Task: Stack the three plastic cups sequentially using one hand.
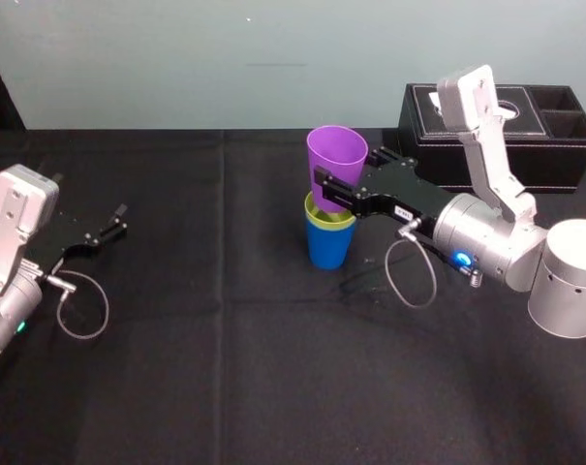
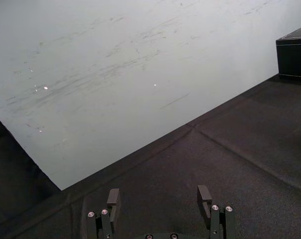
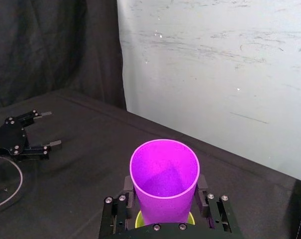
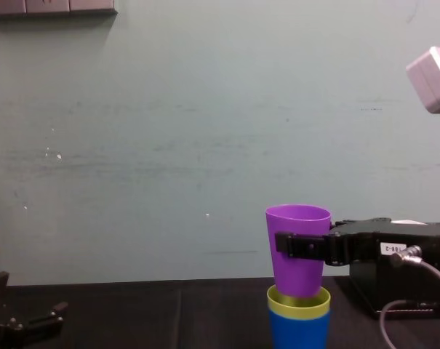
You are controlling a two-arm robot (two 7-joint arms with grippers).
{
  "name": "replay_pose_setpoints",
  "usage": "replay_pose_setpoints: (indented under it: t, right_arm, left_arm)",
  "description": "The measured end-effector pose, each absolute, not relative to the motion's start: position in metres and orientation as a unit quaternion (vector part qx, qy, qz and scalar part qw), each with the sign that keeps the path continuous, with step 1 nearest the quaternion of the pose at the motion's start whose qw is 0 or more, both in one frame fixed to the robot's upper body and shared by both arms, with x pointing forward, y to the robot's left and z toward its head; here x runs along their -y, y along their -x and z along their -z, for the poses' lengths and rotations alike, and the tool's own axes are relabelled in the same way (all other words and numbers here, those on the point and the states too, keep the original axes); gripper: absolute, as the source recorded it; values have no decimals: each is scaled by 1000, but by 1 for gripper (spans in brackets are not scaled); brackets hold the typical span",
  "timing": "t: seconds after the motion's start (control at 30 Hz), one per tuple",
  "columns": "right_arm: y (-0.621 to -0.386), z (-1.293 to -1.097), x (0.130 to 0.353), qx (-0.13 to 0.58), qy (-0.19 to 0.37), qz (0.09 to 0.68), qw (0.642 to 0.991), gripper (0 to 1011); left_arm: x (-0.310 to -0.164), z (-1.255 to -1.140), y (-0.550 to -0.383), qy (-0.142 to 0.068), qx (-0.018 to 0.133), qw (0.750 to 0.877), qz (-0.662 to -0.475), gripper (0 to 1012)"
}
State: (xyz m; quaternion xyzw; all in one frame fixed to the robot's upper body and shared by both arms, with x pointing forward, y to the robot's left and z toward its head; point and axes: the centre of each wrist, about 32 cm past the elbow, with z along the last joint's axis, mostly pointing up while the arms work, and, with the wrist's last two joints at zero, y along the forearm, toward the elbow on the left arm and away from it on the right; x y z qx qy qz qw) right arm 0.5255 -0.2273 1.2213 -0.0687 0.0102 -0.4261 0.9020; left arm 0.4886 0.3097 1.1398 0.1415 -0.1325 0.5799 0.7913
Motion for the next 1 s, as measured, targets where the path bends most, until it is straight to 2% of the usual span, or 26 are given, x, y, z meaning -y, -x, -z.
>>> replay_pose_setpoints:
  t: [1.0]
  right_arm:
    - [-531, -1197, 226, -18, 78, 431, 899, 719]
  left_arm:
    - [-310, -1140, -489, -141, 132, 791, -580, 1011]
